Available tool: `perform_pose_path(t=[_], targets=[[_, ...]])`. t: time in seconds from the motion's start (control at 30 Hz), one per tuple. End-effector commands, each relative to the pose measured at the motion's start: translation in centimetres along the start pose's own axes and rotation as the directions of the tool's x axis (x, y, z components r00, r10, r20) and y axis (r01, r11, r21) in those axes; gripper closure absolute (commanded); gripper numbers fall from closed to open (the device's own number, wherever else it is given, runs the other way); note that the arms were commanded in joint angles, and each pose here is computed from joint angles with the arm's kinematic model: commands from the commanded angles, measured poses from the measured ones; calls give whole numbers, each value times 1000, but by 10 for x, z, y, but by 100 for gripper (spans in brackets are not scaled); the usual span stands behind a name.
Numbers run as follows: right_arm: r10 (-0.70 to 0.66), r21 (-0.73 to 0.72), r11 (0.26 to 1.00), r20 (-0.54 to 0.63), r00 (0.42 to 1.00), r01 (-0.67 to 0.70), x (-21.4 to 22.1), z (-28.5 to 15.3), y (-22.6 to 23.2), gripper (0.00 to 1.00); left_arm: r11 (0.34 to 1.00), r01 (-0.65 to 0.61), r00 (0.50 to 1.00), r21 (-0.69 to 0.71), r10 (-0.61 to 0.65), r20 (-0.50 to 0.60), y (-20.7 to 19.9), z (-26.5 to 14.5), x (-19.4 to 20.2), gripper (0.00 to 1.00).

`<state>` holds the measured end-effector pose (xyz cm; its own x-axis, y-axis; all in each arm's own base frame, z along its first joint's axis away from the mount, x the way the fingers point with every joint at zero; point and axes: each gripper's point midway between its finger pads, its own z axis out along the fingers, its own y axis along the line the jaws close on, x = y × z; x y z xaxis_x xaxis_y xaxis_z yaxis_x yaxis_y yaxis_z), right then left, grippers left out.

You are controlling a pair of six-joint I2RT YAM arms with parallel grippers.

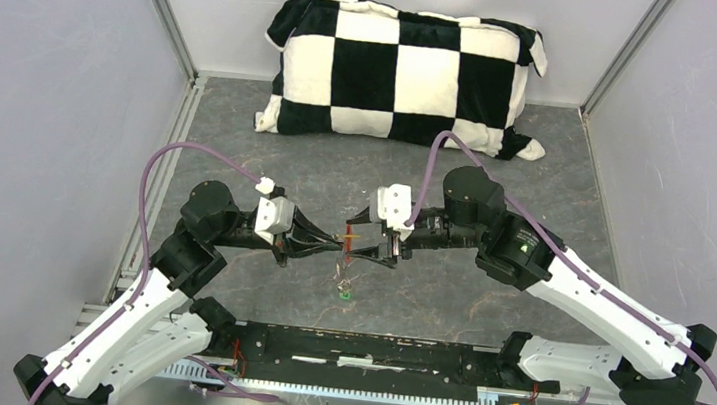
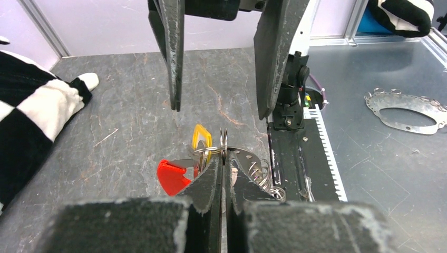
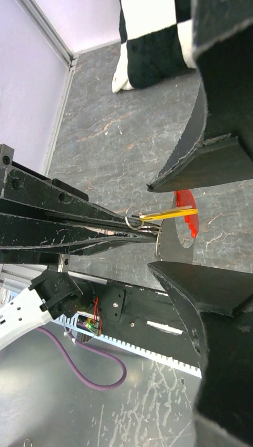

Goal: Put the keys on the keyring

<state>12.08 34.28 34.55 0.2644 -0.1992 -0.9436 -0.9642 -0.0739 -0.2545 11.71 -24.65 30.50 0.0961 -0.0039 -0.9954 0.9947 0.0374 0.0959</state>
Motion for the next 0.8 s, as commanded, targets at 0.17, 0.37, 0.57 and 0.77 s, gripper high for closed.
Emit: perform_pose_path(t=[0.17,0.37,0.57,0.77], targets=[[32,-29,999,37,999,-31,-16,7,-1,50,999,-38,999,-31,39,31,4,-1,-12,98],[35,-34,999,26,999,-34,-11,9,0,57,998,-43,999,-38,44,28,6,-1,-11,98],[36,-44,998,21,999,-35,-8,13,1,71,998,-48,998,-40,49,25,6,-1,-11,98],[49,-37,998,-11,999,-49,1,17,-1,76,998,-57,998,-39,58,26,6,-1,-12,98]])
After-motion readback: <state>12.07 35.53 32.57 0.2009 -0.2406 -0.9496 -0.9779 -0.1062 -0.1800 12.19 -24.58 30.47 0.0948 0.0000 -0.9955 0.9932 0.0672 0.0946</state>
